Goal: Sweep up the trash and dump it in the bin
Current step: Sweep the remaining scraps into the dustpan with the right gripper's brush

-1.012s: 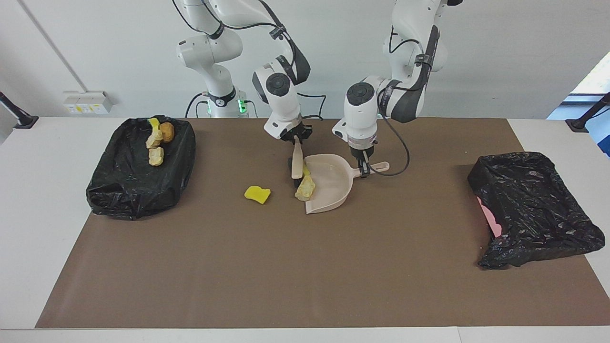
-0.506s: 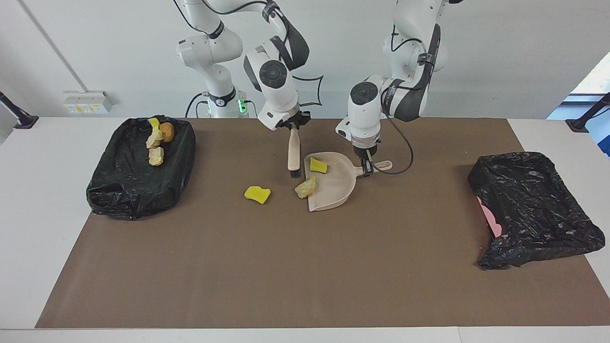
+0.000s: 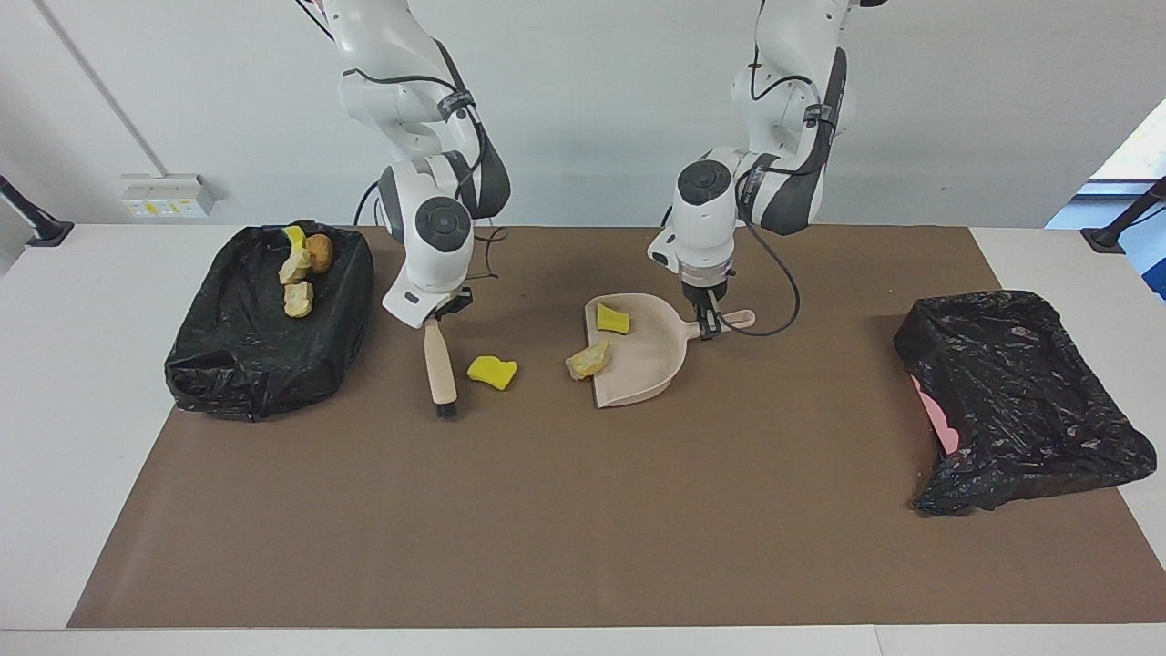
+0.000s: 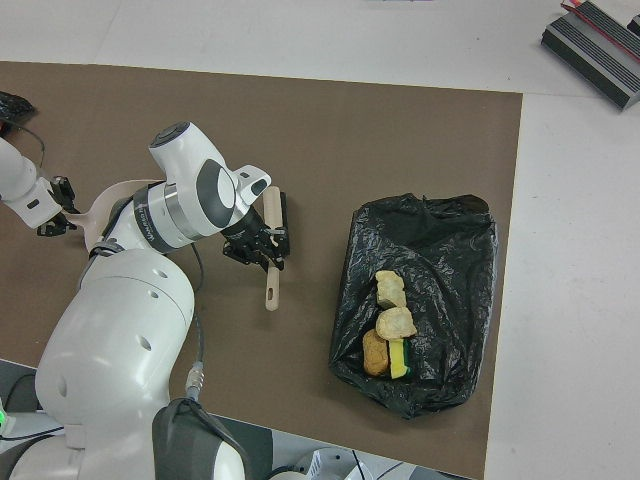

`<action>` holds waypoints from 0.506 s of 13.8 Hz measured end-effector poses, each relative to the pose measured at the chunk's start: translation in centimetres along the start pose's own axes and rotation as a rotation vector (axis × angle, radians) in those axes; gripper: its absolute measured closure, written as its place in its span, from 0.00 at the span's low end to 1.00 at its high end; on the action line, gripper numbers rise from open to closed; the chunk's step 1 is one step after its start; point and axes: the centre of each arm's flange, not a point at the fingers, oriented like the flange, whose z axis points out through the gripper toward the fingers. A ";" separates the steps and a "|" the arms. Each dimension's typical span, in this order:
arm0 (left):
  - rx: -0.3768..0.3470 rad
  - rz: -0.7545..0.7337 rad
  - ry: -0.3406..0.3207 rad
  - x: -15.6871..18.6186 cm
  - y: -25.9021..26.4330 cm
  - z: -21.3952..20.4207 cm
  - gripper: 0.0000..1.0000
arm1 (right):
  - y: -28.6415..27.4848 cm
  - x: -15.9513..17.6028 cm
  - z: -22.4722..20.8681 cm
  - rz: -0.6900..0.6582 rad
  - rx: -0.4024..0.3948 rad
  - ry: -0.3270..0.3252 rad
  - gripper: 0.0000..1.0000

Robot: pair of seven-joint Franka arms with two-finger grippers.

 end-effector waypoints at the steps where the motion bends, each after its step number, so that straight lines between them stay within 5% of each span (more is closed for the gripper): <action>1: -0.003 -0.015 -0.003 0.0 0.0 0.0 0.69 | -1.9 -0.2 -0.2 -0.003 0.047 -0.006 0.74; 7: -0.007 -0.086 -0.088 0.1 0.5 -0.6 0.69 | -16.4 -2.0 -3.1 0.017 0.367 0.045 0.74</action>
